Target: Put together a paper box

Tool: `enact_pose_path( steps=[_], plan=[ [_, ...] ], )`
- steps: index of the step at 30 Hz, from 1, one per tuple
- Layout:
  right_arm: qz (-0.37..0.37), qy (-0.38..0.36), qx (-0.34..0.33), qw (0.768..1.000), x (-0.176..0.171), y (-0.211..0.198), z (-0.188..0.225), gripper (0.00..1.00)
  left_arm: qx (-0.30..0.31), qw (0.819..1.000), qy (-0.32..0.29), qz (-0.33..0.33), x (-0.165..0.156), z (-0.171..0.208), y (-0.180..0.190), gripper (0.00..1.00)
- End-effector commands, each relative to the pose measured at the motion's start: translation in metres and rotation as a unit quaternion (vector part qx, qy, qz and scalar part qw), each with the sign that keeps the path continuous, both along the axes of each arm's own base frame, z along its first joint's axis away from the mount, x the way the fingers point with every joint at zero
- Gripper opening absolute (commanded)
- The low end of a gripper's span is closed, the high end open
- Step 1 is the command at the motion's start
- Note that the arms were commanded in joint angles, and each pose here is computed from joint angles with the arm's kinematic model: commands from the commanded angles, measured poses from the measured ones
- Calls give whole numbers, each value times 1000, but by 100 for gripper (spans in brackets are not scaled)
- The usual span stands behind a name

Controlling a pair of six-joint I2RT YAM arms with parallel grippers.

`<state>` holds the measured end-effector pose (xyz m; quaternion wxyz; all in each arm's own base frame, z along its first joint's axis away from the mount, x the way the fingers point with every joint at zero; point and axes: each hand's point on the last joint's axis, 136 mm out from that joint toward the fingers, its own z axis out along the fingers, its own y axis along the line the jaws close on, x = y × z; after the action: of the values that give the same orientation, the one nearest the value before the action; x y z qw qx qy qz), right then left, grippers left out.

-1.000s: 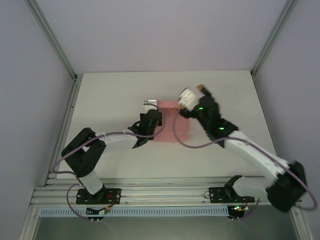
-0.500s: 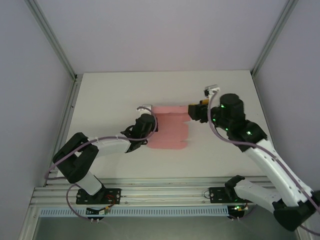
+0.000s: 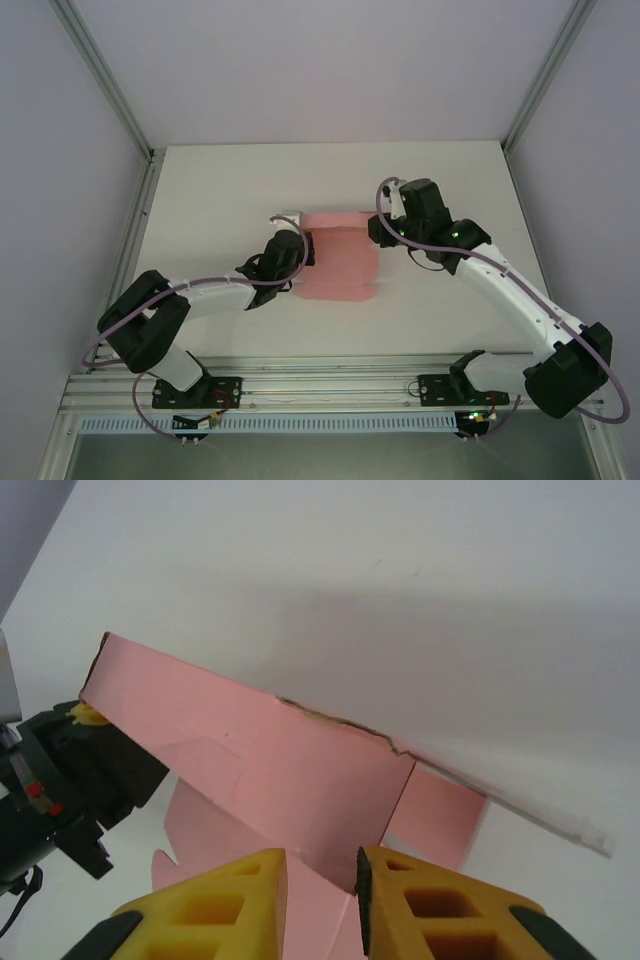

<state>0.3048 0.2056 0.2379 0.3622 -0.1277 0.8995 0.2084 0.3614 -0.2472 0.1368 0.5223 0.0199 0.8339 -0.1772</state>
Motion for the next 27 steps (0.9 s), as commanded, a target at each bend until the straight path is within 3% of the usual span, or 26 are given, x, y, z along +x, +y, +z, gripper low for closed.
enact_pose_path(
  steps=[1,9,14,18,21,27],
  plan=[
    [4,-16,24,1000,9,9,4,25,-52,998,-28,-28,-2,25,-11,0],
    [48,8,118,992,9,46,-5,25,-95,994,-31,-35,-4,34,-17,0],
    [86,-28,230,969,6,71,13,28,-117,992,-26,-36,0,37,-24,0],
    [87,-63,270,957,7,72,25,30,-135,990,-20,-35,4,38,-29,0],
    [64,-82,259,960,5,59,32,34,-144,989,-18,-23,6,38,-26,0],
    [-37,-95,128,986,-18,-10,26,54,-144,989,-12,20,18,41,-9,0]
  ],
)
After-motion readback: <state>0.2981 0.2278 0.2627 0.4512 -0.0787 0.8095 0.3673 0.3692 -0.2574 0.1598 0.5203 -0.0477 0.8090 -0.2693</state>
